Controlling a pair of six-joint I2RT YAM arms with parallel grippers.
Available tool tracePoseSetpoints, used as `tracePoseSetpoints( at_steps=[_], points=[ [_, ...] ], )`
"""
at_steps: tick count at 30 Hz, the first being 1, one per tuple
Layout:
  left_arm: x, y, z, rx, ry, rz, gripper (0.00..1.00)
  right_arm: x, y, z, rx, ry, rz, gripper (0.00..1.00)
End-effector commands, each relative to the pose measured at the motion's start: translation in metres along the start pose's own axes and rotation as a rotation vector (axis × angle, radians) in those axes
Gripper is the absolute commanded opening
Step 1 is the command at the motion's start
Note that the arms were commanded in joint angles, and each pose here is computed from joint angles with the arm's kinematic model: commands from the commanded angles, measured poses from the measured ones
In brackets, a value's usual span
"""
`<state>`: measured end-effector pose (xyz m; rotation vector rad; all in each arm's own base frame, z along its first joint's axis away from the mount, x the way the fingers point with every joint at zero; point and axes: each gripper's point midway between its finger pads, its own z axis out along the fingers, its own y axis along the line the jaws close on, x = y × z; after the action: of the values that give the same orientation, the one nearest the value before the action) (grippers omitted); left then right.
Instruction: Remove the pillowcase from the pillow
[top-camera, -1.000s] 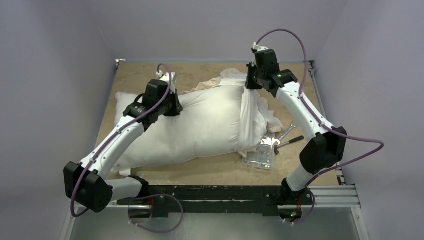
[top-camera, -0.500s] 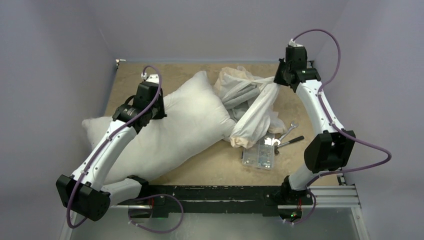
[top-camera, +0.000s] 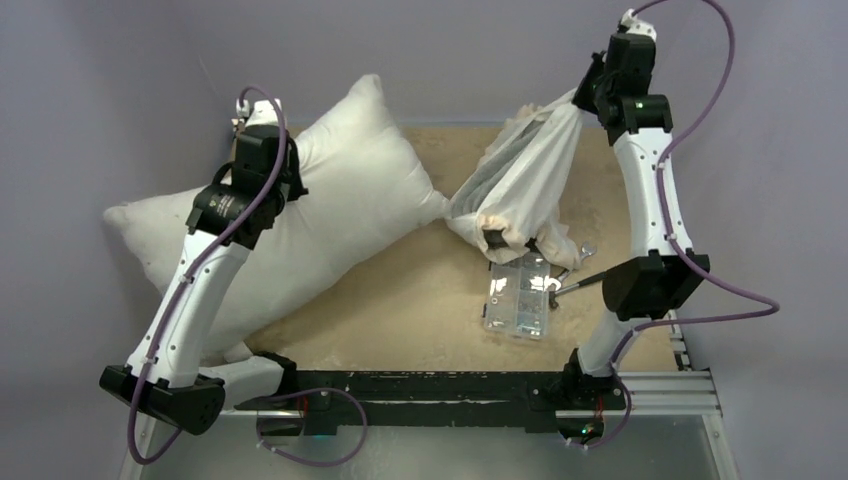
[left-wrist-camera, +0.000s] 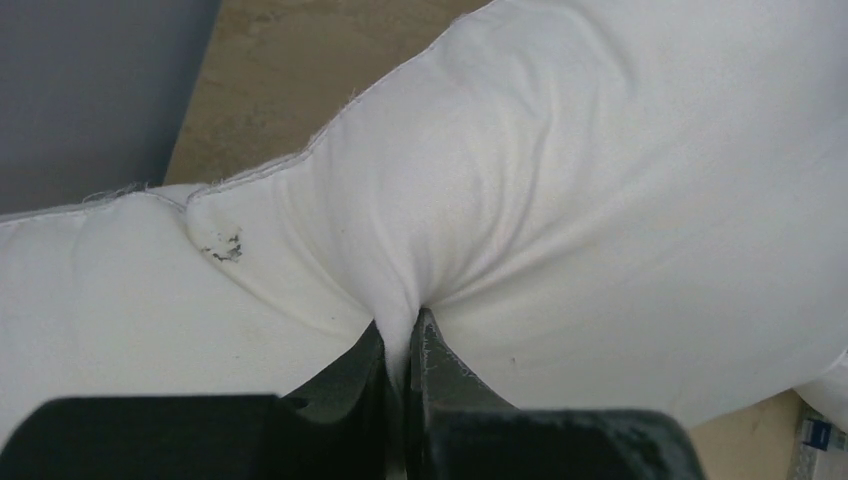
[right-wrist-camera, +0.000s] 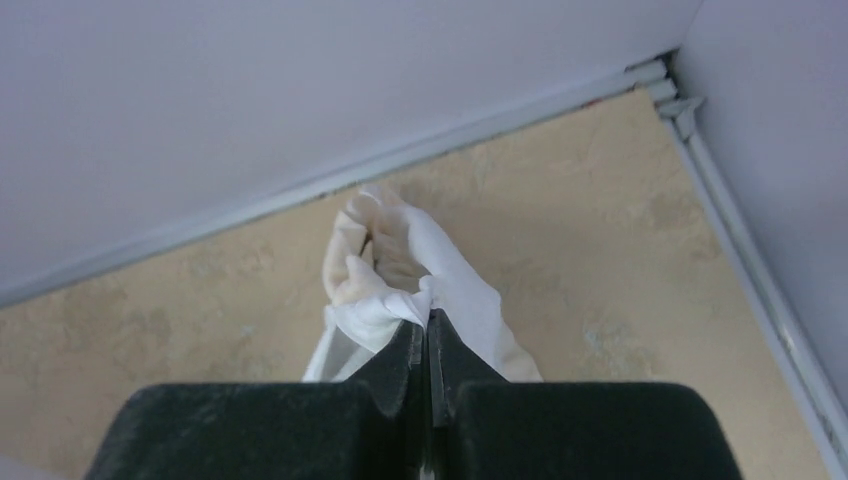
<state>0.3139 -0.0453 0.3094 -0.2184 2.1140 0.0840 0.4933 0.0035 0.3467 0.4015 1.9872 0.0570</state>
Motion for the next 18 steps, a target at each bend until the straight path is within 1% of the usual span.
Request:
tracePoseSetpoints(
  at_steps=[1, 5, 7, 11, 12, 15, 17, 18],
  points=[
    [-0.090, 0.004, -0.025, -0.017, -0.264, -0.075, 0.00, -0.075, -0.017, -0.019, 0.037, -0.176, 0.052, 0.00],
    [-0.113, -0.007, -0.023, 0.017, -0.307, -0.088, 0.00, -0.126, -0.018, -0.042, 0.021, -0.320, 0.063, 0.00],
    [-0.122, -0.018, -0.019, 0.051, -0.320, -0.099, 0.00, -0.152, -0.014, -0.057, 0.000, -0.418, 0.067, 0.00],
    [-0.132, -0.035, -0.005, 0.093, -0.321, -0.122, 0.00, -0.192, -0.009, -0.098, -0.044, -0.601, 0.086, 0.00],
    [-0.132, -0.038, 0.000, 0.098, -0.317, -0.129, 0.00, -0.197, -0.006, -0.104, -0.060, -0.629, 0.088, 0.00],
    [-0.127, -0.043, 0.016, 0.098, -0.303, -0.148, 0.00, -0.193, 0.001, -0.106, -0.115, -0.645, 0.077, 0.00],
    [-0.118, -0.041, 0.029, 0.082, -0.289, -0.157, 0.00, -0.180, 0.003, -0.096, -0.134, -0.617, 0.066, 0.00],
    [-0.113, -0.039, 0.037, 0.071, -0.277, -0.162, 0.00, -0.167, 0.004, -0.086, -0.145, -0.581, 0.057, 0.00]
  ],
)
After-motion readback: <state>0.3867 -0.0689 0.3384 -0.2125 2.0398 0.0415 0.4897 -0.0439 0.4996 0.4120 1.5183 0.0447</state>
